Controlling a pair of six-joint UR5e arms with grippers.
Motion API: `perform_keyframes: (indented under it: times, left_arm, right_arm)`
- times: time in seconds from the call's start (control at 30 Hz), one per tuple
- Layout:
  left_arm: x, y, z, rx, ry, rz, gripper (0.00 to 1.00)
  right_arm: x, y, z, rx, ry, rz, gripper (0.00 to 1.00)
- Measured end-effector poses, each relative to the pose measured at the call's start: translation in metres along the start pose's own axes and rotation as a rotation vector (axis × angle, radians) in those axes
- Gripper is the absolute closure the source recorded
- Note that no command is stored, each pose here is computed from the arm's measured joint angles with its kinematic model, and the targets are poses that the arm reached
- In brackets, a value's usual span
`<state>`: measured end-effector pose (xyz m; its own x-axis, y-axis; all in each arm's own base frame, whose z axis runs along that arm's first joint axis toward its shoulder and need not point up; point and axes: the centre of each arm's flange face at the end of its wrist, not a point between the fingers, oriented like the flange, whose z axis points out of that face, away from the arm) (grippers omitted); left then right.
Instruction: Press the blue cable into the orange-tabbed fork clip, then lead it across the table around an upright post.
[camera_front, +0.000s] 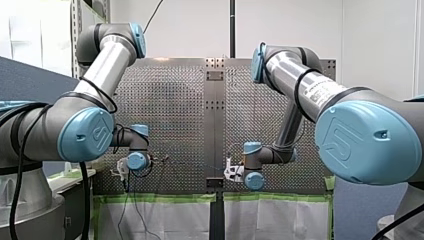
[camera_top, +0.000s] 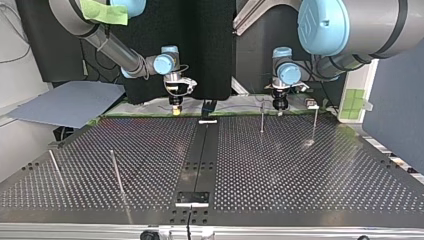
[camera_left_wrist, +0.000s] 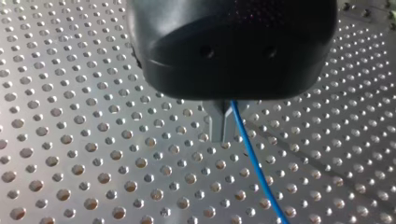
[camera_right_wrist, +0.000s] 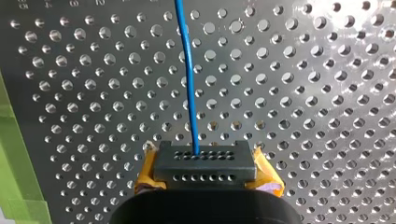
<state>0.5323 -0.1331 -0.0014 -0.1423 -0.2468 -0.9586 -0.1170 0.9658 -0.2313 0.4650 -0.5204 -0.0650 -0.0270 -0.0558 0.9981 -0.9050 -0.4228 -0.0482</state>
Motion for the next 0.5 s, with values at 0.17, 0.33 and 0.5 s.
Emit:
perform_keyframes:
  times: [0.17, 0.33, 0.5]
  left_arm:
    - [0.001, 0.002, -0.001, -0.003, 0.011, 0.035, 0.00]
    - [0.003, 0.007, -0.005, -0.050, 0.042, 0.083, 0.00]
    - [0.005, 0.011, -0.008, -0.080, 0.071, 0.100, 0.00]
  right_arm:
    - [0.000, 0.000, 0.000, -0.001, 0.000, 0.000, 1.00]
    - [0.000, 0.000, 0.000, -0.001, 0.000, 0.000, 1.00]
    - [0.000, 0.000, 0.000, 0.000, -0.001, 0.000, 1.00]
